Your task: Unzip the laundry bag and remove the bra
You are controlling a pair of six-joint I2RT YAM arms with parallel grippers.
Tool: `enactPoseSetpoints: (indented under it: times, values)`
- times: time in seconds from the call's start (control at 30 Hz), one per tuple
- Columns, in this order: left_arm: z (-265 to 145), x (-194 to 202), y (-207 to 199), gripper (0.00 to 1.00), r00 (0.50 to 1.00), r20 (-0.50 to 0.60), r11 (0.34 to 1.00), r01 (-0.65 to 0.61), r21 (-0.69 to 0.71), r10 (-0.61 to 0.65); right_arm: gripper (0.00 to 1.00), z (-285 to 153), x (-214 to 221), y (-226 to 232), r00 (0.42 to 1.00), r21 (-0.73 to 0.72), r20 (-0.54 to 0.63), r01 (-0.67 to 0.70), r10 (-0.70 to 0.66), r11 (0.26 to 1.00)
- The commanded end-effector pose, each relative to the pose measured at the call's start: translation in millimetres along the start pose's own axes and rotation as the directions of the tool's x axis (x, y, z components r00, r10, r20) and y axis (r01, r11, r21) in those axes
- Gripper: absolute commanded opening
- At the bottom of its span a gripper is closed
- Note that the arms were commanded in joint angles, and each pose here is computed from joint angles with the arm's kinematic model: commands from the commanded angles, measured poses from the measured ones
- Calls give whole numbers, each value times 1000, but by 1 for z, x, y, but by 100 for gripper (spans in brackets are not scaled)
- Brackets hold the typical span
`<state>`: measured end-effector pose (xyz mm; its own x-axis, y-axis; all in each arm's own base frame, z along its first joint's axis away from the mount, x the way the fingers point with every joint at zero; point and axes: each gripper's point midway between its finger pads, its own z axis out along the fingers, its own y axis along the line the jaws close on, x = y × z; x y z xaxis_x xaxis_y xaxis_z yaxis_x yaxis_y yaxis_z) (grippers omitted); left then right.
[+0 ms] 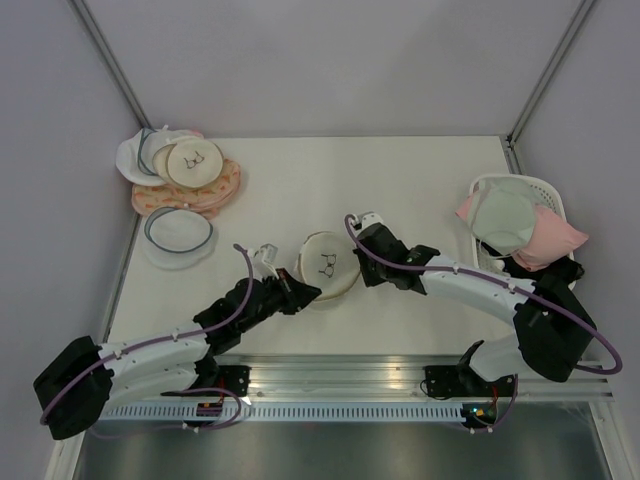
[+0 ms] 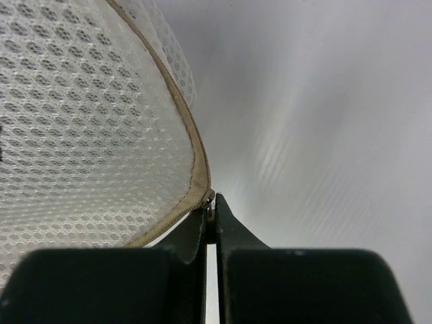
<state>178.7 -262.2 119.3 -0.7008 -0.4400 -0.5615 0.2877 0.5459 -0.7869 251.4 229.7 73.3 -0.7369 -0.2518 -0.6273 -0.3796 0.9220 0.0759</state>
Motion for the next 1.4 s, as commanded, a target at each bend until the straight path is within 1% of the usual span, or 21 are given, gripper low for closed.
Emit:
enactPoseSetpoints:
  times: [0.0, 0.03, 0.13, 0.2, 0.23, 0.27, 0.3, 0.33, 0.37, 0.43, 0.53, 0.6, 0.63, 0.7, 0.73, 0.77, 0.93, 1.0, 1.2, 1.27, 1.37]
  values:
    - [9, -5, -9, 2, 983, -50, 984, -176, -9, 176, 0, -6, -24, -24, 998, 90, 59, -1, -5, 996]
    - [17, -17, -17, 2, 977, -26, 977, -213, -14, 212, 1, -9, -24, -20, 998, 59, 61, 1, -5, 998]
    - [33, -45, -15, 2, 965, 33, 962, -254, -103, 259, 0, -18, -23, -15, 997, 14, 74, 3, -4, 1000]
    - [53, -65, -17, 2, 953, 47, 945, -291, -151, 300, 0, -21, -18, -11, 998, -20, 68, 6, -4, 1000]
    - [63, -85, -22, 2, 948, 77, 942, -292, -165, 307, 0, -25, -19, -8, 997, -36, 79, 7, -4, 999]
    - [73, -85, -10, 2, 950, 50, 936, -293, -196, 308, 0, -27, -16, -5, 997, -60, 71, 9, -5, 998]
    - [79, -89, -4, 8, 952, 42, 933, -287, -215, 302, 0, -28, -14, -3, 998, -76, 67, 7, -2, 997]
    - [84, -106, -2, 30, 958, 72, 936, -252, -247, 277, 0, -31, -14, 0, 997, -97, 73, 8, -1, 995]
    - [86, -108, 8, 43, 965, 65, 930, -227, -289, 255, 0, -32, -13, 3, 997, -116, 71, 7, 2, 993]
    - [80, -117, 14, 81, 970, 114, 926, -163, -341, 213, 0, -35, -11, 10, 998, -161, 63, 8, 2, 987]
    - [57, -108, 25, 96, 975, 172, 941, -77, -330, 141, 1, -37, -6, 23, 999, -234, 37, 16, -8, 972]
    - [43, -104, 15, 98, 976, 194, 963, -43, -264, 96, 0, -38, -6, 36, 999, -303, 35, 28, -18, 952]
    - [38, -91, 23, 100, 982, 180, 966, -2, -259, 50, 0, -40, -2, 50, 999, -382, 17, 31, -27, 924]
    - [32, -77, 16, 100, 989, 145, 978, 39, -204, -9, 0, -45, -7, 70, 999, -487, 40, 47, -32, 872]
    - [27, -67, 17, 100, 989, 131, 978, 90, -188, -66, 0, -50, -5, 81, 999, -547, 33, 51, -39, 836]
    - [25, -60, 13, 100, 989, 110, 981, 113, -155, -96, 0, -52, -12, 87, 998, -571, 58, 62, -35, 818]
    - [23, -28, 12, 100, 970, 43, 964, 244, -108, -241, 0, -56, -15, 111, 995, -649, 69, 95, -66, 755]
    - [22, -29, 8, 100, 960, 68, 959, 275, -67, -270, 0, -55, -14, 119, 994, -660, 70, 106, -80, 744]
    - [19, -48, 1, 99, 941, 166, 953, 301, -24, -293, 0, -54, -5, 134, 990, -673, 66, 136, -125, 727]
    - [19, -52, -4, 97, 939, 180, 954, 299, -1, -294, 0, -51, -2, 136, 990, -676, 57, 133, -128, 725]
    - [20, -51, -9, 78, 940, 170, 955, 294, 31, -295, 1, -51, -2, 141, 989, -685, 58, 137, -134, 716]
